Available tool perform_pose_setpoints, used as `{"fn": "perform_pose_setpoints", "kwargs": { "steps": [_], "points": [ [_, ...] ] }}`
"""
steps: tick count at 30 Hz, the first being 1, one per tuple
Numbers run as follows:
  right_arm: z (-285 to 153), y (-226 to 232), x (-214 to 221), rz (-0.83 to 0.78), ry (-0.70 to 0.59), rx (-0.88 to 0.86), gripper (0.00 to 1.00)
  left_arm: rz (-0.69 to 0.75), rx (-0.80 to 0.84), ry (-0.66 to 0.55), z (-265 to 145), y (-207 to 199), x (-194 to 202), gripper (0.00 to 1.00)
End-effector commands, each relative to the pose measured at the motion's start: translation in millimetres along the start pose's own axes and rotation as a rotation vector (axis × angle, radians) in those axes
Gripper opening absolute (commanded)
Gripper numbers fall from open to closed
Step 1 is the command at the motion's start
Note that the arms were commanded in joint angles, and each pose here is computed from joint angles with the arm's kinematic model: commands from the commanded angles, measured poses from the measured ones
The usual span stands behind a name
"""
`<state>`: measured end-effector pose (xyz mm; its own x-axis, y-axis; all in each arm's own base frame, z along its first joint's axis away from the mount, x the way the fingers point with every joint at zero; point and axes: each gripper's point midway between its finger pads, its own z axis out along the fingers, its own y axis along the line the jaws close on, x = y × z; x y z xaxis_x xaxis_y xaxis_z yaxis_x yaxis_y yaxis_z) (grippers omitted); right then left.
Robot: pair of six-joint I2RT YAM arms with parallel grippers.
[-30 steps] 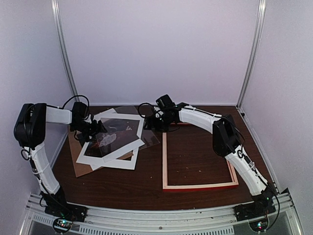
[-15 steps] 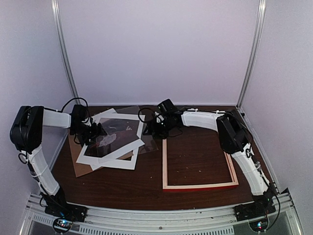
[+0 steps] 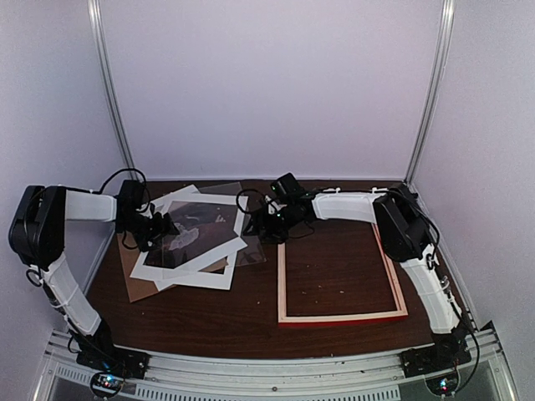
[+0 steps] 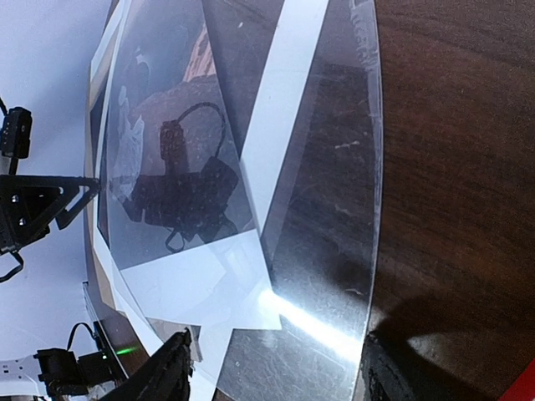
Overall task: Put the photo into the frame
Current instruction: Pick up the glass panel from the mat board.
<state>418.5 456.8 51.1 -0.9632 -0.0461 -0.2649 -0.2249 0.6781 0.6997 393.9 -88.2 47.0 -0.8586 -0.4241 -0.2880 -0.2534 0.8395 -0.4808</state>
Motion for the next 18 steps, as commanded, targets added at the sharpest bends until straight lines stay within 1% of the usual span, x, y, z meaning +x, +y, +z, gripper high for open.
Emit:
{"fn": "perform_pose_setpoints", "kwargs": {
  "steps": [1,9,14,18],
  "points": [
    [5.7,-18.2,-15.6,0.027,-0.032,0.066,0.70,0.049,-0.019,-0.030,-3.6,-7.8,-16.6,0.85],
    [19.6,-37.1,-27.8,0.079,-0.030,0.108,0.72,0.085,-0.046,-0.017,4.6,-6.6,-26.3,0.85],
    [25.8,-33.1,-29.9,0.111,-0.013,0.083,0.72,0.066,-0.055,0.001,8.9,2.3,-28.5,0.86],
    [30.7,-28.2,-26.6,0.150,0.008,0.036,0.72,0.043,-0.027,0.028,13.5,5.7,-27.3,0.85]
  ]
}}
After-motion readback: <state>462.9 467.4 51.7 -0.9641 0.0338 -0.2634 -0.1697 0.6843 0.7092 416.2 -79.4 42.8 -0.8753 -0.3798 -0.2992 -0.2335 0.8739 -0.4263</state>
